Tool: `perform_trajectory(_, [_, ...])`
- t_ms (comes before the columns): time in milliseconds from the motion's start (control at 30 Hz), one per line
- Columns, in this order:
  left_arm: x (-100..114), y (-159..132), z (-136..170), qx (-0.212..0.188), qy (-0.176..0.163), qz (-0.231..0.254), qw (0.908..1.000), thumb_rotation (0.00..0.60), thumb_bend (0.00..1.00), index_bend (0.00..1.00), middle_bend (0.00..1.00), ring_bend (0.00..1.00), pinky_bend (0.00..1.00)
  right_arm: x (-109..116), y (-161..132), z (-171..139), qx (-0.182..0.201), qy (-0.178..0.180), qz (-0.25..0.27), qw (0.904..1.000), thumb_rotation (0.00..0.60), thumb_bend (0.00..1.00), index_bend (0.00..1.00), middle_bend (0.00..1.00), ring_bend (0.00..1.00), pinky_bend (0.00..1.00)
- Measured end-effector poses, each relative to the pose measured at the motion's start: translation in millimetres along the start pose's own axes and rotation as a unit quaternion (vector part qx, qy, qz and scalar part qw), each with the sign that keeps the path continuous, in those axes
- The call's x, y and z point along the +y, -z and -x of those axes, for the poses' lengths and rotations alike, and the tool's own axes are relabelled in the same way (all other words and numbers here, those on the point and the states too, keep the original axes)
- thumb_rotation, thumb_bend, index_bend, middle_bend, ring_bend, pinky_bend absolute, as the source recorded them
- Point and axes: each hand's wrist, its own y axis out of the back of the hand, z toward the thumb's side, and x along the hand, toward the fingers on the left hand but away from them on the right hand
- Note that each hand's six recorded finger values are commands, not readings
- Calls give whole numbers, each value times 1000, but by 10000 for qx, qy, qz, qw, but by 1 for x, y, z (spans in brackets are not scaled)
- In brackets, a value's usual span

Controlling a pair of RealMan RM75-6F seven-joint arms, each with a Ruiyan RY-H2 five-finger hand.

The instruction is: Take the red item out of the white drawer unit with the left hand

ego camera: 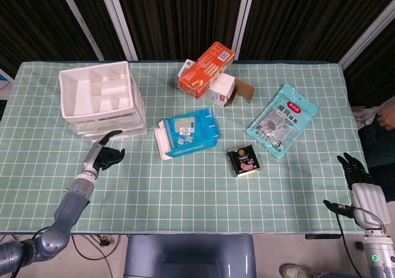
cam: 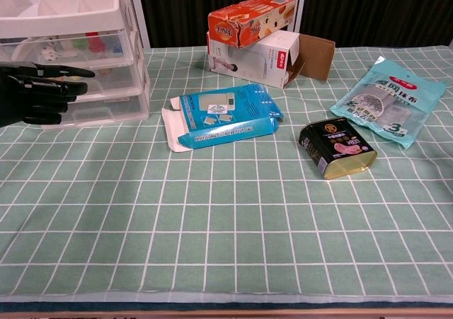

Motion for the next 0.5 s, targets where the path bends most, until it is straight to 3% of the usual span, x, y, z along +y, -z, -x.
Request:
perform_trajectory(300, [-1, 0, 9, -107, 41, -306, 9995, 600, 448, 186, 956, 951, 1000, 0, 0, 0, -7, 5, 3, 10000, 600, 63, 0, 0, 0, 223])
perform_trajectory(400, [1, -1, 15, -292, -10, -842, 9960, 600, 448, 187, 956, 951, 1000, 0, 0, 0, -8, 0, 7, 10000, 600, 64, 0, 0, 0, 223])
perform_trajectory(500, [3, -6, 23, -552, -117, -1558, 9862, 600, 448, 185, 956, 951, 1000, 0, 0, 0, -2, 3, 9, 10000, 600, 63, 0, 0, 0, 223])
